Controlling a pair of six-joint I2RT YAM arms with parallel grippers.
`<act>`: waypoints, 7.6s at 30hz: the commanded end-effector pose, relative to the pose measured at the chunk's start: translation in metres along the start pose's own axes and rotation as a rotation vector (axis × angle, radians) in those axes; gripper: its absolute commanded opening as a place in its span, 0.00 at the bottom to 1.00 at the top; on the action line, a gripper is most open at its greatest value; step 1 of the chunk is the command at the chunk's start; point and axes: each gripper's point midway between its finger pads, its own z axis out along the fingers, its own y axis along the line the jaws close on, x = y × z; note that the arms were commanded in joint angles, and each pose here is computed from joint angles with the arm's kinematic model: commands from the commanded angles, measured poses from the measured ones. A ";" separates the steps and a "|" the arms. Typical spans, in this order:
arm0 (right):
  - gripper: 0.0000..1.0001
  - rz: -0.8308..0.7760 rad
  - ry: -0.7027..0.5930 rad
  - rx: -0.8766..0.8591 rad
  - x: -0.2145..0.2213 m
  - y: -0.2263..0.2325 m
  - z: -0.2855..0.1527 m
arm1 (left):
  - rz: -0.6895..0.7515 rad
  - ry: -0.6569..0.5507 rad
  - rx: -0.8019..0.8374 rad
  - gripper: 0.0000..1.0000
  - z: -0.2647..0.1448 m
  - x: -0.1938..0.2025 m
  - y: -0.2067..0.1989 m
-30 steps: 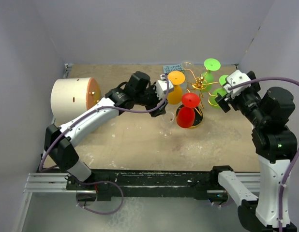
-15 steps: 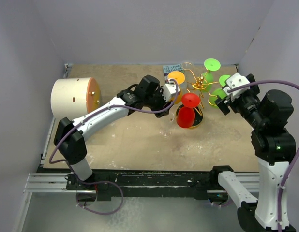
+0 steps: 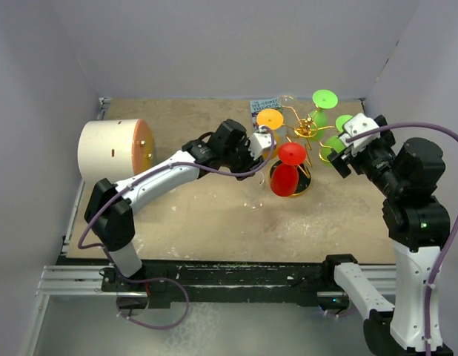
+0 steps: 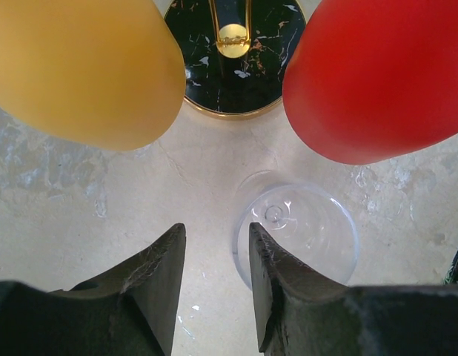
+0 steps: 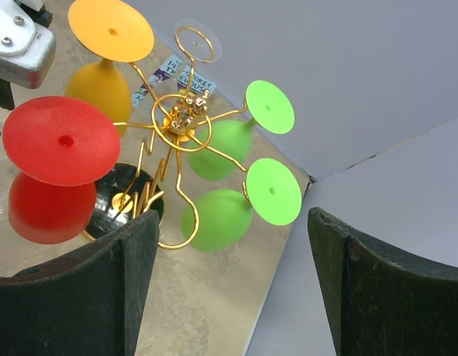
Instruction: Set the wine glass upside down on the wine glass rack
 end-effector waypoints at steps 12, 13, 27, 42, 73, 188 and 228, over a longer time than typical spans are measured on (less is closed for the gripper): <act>0.83 0.005 -0.002 0.024 0.001 -0.005 0.002 | 0.060 -0.026 -0.017 0.27 -0.029 -0.002 -0.004; 0.83 0.005 -0.002 0.022 0.001 -0.005 0.003 | 0.061 -0.024 -0.013 0.25 -0.029 -0.001 -0.006; 0.83 0.009 0.011 0.020 0.005 -0.004 0.005 | 0.056 0.007 0.018 0.14 -0.030 0.011 -0.012; 0.85 0.035 0.003 0.041 -0.002 -0.011 0.005 | 0.061 -0.106 0.028 0.00 -0.083 -0.005 -0.006; 0.79 0.472 -0.395 -0.538 -0.141 0.056 0.036 | 0.022 -0.674 -0.291 0.00 -0.356 -0.139 0.034; 0.00 -0.418 -0.076 -0.299 0.002 0.067 -0.056 | -0.003 -0.507 -0.547 0.99 -0.340 -0.040 0.083; 0.00 -0.931 0.033 -0.449 0.017 0.053 0.006 | -0.007 -0.534 -0.512 0.99 -0.339 -0.035 0.077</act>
